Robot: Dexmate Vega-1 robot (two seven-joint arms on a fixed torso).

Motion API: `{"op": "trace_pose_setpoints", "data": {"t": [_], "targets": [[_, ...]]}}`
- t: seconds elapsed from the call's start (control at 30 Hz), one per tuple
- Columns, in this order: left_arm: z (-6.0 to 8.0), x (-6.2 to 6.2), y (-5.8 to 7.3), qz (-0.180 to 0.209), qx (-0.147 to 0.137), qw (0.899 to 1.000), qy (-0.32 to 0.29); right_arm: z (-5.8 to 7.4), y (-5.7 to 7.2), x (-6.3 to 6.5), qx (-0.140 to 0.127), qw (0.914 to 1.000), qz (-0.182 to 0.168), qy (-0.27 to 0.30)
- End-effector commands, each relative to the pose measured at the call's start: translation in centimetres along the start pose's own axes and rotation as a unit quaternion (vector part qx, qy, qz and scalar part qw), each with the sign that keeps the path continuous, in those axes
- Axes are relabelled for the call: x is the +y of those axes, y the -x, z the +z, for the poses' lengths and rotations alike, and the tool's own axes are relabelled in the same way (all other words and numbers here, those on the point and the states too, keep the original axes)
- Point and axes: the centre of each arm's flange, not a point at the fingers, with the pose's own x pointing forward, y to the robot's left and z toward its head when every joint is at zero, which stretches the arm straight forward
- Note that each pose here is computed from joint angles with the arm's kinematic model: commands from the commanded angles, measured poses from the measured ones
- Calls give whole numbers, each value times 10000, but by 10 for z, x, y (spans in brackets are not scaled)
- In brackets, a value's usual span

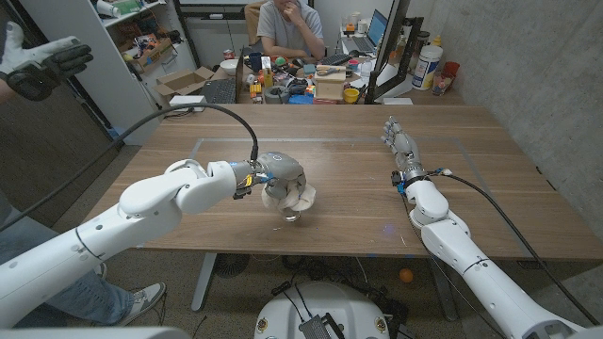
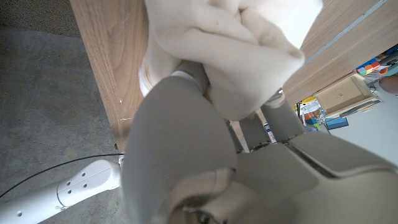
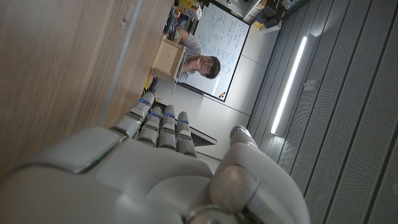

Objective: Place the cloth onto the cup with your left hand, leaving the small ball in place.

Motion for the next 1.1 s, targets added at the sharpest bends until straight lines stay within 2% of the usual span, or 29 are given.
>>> {"op": "trace_pose_setpoints", "data": {"t": [0.03, 0.2, 0.63, 0.9, 1.1], "targets": [[5, -2, -2, -452, 152, 9988, -71, -3, 4, -7, 52, 10000, 13, 15], [9, 1, 0, -534, 110, 9985, -57, -2, 4, -8, 63, 10000, 32, 28], [16, 15, 6, -328, 3, 9995, -16, 0, 3, -9, 51, 9999, 72, 50], [14, 24, 6, -292, 61, 9996, 22, 0, 4, -12, 41, 10000, 49, 39], [12, 25, 2, -465, 110, 9989, 44, 0, 5, -14, 47, 10000, 35, 40]]}}
